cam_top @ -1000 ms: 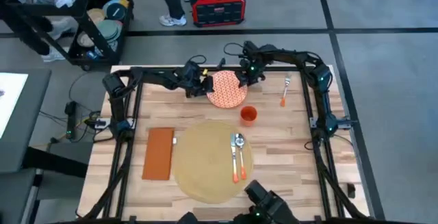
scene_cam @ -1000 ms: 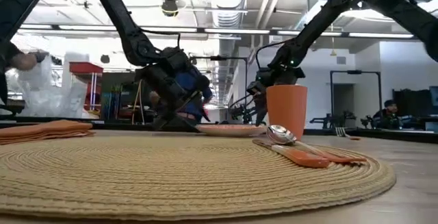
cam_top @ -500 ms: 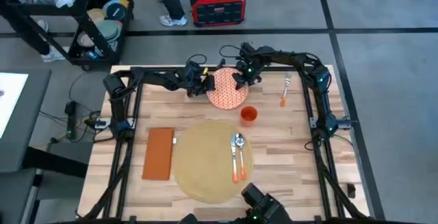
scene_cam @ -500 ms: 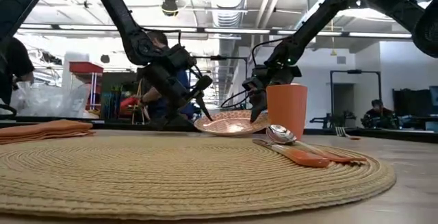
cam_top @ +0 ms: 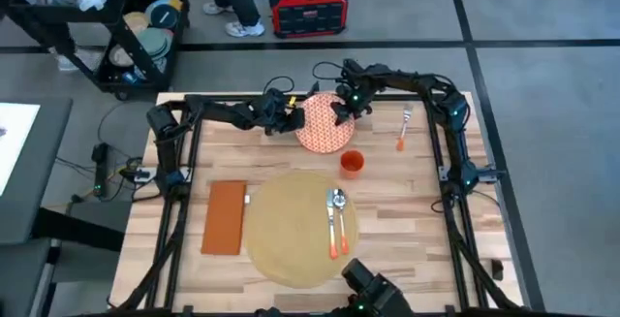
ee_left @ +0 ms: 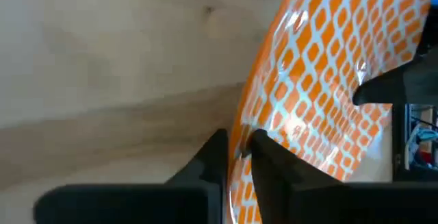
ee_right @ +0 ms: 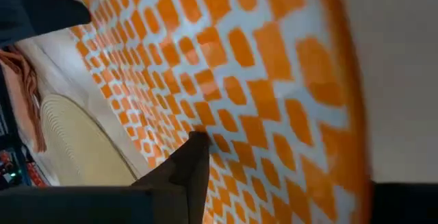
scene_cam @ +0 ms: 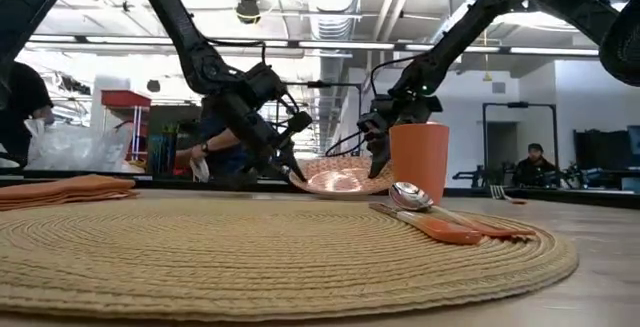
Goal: Set table place
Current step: Put the orange patterned plate on the brown placemat on the left side of the orange knife
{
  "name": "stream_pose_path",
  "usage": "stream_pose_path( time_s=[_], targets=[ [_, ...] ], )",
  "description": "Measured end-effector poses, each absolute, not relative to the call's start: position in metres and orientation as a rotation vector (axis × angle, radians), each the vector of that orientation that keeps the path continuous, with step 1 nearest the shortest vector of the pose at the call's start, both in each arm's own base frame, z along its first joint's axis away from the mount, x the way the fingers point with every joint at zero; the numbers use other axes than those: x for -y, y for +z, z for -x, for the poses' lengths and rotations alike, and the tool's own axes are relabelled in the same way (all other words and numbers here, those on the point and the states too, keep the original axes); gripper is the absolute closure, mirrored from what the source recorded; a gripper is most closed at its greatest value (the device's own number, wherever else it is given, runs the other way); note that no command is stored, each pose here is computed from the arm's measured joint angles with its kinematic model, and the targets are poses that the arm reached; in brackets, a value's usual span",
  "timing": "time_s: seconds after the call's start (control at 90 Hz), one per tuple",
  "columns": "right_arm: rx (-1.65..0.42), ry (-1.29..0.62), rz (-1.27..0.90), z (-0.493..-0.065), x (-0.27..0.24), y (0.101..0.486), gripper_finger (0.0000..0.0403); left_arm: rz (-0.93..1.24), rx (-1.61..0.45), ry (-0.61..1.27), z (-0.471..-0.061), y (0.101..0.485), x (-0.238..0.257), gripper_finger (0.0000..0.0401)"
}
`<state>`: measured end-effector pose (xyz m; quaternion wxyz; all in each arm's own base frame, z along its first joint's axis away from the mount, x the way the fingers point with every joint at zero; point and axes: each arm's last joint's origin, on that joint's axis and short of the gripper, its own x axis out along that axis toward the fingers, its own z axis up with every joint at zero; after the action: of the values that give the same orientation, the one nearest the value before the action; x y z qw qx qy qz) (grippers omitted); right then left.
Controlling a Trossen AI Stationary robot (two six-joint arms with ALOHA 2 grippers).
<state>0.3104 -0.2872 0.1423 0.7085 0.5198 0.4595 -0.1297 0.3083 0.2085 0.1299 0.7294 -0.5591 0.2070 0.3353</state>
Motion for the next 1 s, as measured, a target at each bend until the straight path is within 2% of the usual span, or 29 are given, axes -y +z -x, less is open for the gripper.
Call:
stream_pose_path(
  time_s=[0.2, 0.511, 0.789, 1.0],
  targets=[
    [-1.022, -0.297, -1.150, -0.309, 0.288, 0.143, 0.0287, 1.219, -0.401, 0.770, -0.312, 0.132, -0.207, 0.0379],
    [-1.019, -0.242, -1.175, -0.307, 0.288, 0.143, 0.0295, 1.276, -0.406, 0.699, -0.311, 0.138, -0.206, 0.0385],
    [-1.034, -0.134, -1.088, -0.308, 0.288, 0.159, 0.0375, 1.245, -0.375, 0.689, -0.300, 0.157, -0.215, 0.0385],
    [-1.018, -0.150, -1.029, -0.315, 0.297, 0.187, 0.0379, 1.241, -0.330, 0.701, -0.293, 0.168, -0.221, 0.0385]
  ],
)
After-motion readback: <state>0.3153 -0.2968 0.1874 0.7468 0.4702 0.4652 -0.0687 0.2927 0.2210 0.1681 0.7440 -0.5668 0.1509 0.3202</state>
